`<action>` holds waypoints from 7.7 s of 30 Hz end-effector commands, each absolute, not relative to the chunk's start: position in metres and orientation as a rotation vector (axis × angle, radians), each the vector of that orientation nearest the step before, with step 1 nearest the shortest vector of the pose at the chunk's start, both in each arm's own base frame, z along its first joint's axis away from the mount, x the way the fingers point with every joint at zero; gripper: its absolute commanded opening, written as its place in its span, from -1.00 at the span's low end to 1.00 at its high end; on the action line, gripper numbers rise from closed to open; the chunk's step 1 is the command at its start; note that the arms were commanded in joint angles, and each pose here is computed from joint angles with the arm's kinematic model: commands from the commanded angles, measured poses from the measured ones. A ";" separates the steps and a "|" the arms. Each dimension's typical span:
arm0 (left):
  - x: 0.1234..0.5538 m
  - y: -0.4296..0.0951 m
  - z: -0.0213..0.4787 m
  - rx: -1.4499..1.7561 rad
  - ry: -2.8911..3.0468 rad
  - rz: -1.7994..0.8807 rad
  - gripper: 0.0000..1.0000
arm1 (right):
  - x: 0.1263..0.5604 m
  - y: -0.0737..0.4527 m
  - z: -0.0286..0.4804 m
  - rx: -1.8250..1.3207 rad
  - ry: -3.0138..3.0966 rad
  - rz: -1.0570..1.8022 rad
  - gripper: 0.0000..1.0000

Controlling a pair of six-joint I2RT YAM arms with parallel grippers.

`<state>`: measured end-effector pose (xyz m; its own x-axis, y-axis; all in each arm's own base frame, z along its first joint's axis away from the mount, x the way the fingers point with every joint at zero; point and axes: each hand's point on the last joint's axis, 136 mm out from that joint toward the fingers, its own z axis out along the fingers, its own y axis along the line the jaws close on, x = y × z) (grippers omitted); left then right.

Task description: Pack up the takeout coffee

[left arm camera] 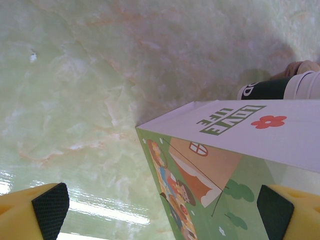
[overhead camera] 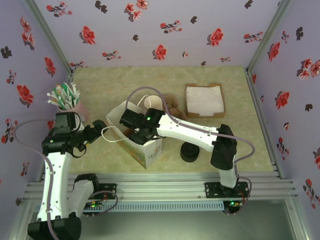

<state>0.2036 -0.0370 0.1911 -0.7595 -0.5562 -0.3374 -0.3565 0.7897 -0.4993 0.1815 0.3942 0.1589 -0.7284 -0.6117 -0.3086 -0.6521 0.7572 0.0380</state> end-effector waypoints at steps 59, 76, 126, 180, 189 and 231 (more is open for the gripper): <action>0.205 -0.041 0.192 -0.638 2.508 -0.582 0.98 | 0.173 0.392 0.126 -0.980 2.770 0.202 0.37; 0.206 -0.043 0.192 -0.619 2.510 -0.594 0.98 | 0.170 0.396 0.121 -0.977 2.780 0.241 0.37; 0.206 -0.044 0.192 -0.617 2.513 -0.592 0.99 | 0.161 0.387 0.101 -1.001 2.874 0.142 0.39; 0.206 -0.043 0.192 -0.619 2.509 -0.590 0.98 | 0.154 0.370 0.122 -1.029 2.923 0.066 0.43; 0.206 -0.043 0.192 -0.618 2.511 -0.588 0.98 | 0.154 0.368 0.124 -1.049 2.931 0.024 0.44; 0.207 -0.043 0.191 -0.619 2.512 -0.586 0.98 | 0.145 0.351 0.145 -1.022 2.841 0.057 0.49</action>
